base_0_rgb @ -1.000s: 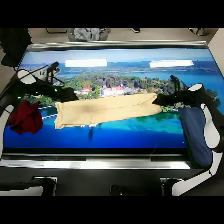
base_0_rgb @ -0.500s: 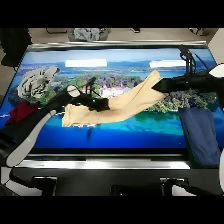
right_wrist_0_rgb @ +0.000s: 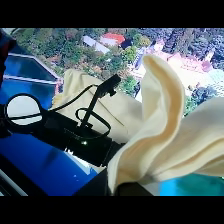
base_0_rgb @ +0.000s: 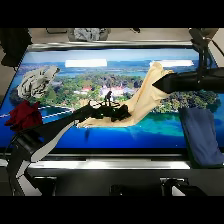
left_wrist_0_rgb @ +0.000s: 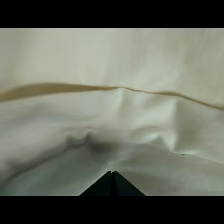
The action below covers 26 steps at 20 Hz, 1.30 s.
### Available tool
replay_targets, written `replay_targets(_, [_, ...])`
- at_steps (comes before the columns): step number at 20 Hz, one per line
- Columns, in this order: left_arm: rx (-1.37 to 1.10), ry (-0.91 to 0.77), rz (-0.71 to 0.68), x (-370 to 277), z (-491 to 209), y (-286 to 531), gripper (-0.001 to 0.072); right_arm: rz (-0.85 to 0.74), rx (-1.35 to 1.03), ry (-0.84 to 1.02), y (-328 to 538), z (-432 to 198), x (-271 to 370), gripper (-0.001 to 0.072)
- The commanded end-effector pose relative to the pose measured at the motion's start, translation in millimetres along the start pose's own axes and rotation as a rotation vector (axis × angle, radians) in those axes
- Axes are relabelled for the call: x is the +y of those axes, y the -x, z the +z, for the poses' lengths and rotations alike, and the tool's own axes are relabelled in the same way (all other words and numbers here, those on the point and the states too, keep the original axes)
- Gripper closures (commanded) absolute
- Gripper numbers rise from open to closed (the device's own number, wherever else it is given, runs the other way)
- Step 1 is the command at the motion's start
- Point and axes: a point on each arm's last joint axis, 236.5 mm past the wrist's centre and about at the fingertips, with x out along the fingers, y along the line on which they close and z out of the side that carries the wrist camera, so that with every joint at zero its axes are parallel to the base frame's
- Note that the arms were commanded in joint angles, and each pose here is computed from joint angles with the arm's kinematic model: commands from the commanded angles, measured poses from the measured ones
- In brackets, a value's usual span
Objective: Fold the shirts.
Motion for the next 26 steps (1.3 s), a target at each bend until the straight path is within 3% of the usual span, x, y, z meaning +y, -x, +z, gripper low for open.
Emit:
replay_targets(1, [-0.077,-0.069,-0.009,-15.8,21.3,18.1,0.0682,0.002,-0.034,-0.038,-9.0,9.6,-7.0,0.0665])
replay_targets(7, [-0.480,-0.328,0.237,-32.2,141.6,262.3,0.0681,0.184,-0.097,-0.131,-78.5,32.2,2.7,0.0666])
replay_targets(12, [-0.761,-0.350,0.374,-36.5,146.8,455.9,0.0681,0.296,-0.042,-0.118,-172.8,16.6,75.9,0.0665])
replay_targets(15, [-0.854,-0.354,0.409,-44.3,132.4,508.9,0.0681,0.346,-0.008,-0.142,-224.1,-3.9,116.8,0.0665])
replay_targets(19, [-0.875,-0.379,0.401,-58.7,121.6,516.6,0.0681,0.365,0.089,-0.205,-285.5,-51.6,145.2,0.0661])
replay_targets(20, [-0.869,-0.384,0.398,-60.3,121.0,513.5,0.0681,0.373,0.112,-0.231,-297.5,-62.7,149.2,0.0623])
replay_targets(21, [-0.862,-0.389,0.394,-62.0,120.6,509.9,0.0681,0.366,0.121,-0.246,-309.7,-71.3,150.4,0.0384])
replay_targets(22, [-0.857,-0.392,0.392,-62.9,120.3,507.7,0.0681,0.353,0.116,-0.253,-318.0,-74.9,148.0,0.0042])
replay_targets(26, [-0.848,-0.411,0.399,-63.8,119.3,505.5,0.0681,0.337,0.149,-0.143,-294.9,-71.7,111.4,0.0028])
